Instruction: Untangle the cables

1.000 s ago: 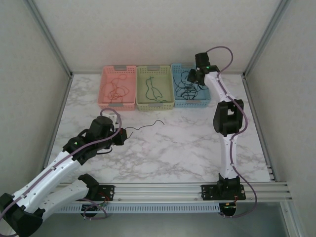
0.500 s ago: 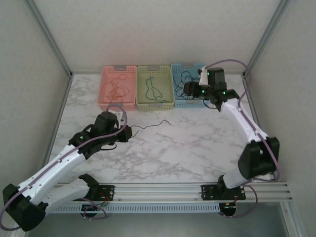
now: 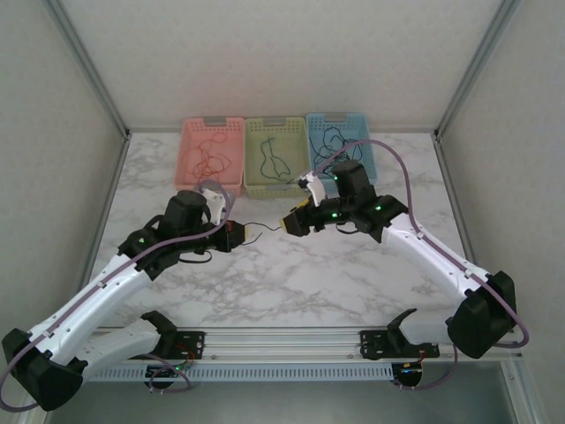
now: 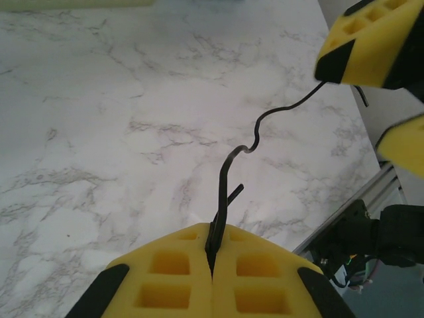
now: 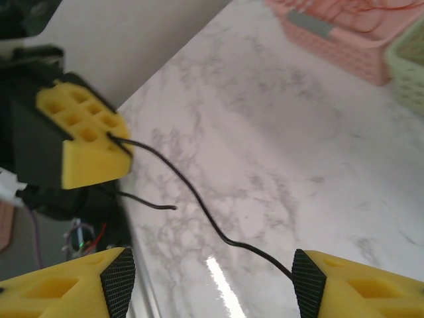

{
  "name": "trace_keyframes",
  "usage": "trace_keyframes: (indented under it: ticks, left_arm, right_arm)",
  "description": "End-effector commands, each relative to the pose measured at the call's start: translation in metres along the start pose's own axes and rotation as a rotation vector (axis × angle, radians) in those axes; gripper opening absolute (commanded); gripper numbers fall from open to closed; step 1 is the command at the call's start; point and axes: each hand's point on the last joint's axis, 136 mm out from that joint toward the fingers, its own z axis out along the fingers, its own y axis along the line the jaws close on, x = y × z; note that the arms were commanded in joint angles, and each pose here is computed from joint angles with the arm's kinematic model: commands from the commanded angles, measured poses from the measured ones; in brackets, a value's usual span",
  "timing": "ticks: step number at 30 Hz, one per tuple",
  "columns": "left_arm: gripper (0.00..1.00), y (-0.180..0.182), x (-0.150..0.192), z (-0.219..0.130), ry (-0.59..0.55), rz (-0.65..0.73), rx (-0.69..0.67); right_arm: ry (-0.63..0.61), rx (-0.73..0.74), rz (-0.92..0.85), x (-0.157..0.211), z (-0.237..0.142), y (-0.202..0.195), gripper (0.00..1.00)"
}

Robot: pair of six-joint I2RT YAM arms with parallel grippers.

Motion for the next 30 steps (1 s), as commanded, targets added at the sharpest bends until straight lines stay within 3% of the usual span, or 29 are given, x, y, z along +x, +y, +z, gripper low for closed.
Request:
trace_keyframes:
  ticks: [1,9,13,17,22,25,26,27,29,30]
  left_arm:
    - [0.0,-0.022,-0.004,-0.008,0.013,0.034,0.084]
    - [0.0,-0.035,-0.003,-0.012,0.025,0.047,0.138]
    - [0.0,-0.034,-0.003,-0.012,0.025,0.048,0.135]
    - [0.0,-0.035,-0.004,-0.013,0.021,0.048,0.14]
    - [0.0,-0.035,-0.003,-0.013,0.018,0.045,0.141]
    - [0.0,-0.034,-0.002,-0.012,0.02,0.041,0.138]
    - [0.03,-0.033,-0.002,-0.012,0.018,0.04,0.133]
    - [0.14,-0.031,-0.002,-0.012,0.015,0.037,0.125]
    - [0.68,-0.026,-0.005,-0.016,-0.006,0.032,0.088]
    - [0.79,-0.021,-0.006,-0.018,-0.017,0.029,0.059]
  right_arm:
    - [0.057,-0.081,-0.059,0.004,0.013,0.015,0.67]
    - [0.099,-0.125,-0.076,0.0,0.033,0.02,0.66]
    - [0.119,-0.164,-0.075,0.002,0.037,0.026,0.61]
    - [0.145,-0.205,-0.067,0.008,0.039,0.031,0.48]
    - [0.171,-0.234,-0.066,0.014,0.041,0.037,0.23]
    - [0.166,-0.212,-0.07,0.013,0.041,0.035,0.03]
    - [0.155,-0.192,-0.077,0.01,0.04,0.033,0.0]
    - [0.143,-0.166,-0.08,0.008,0.04,0.029,0.0]
    - [0.099,-0.047,-0.061,-0.004,0.038,0.009,0.0]
    - [0.073,-0.002,-0.032,-0.012,0.035,-0.003,0.0]
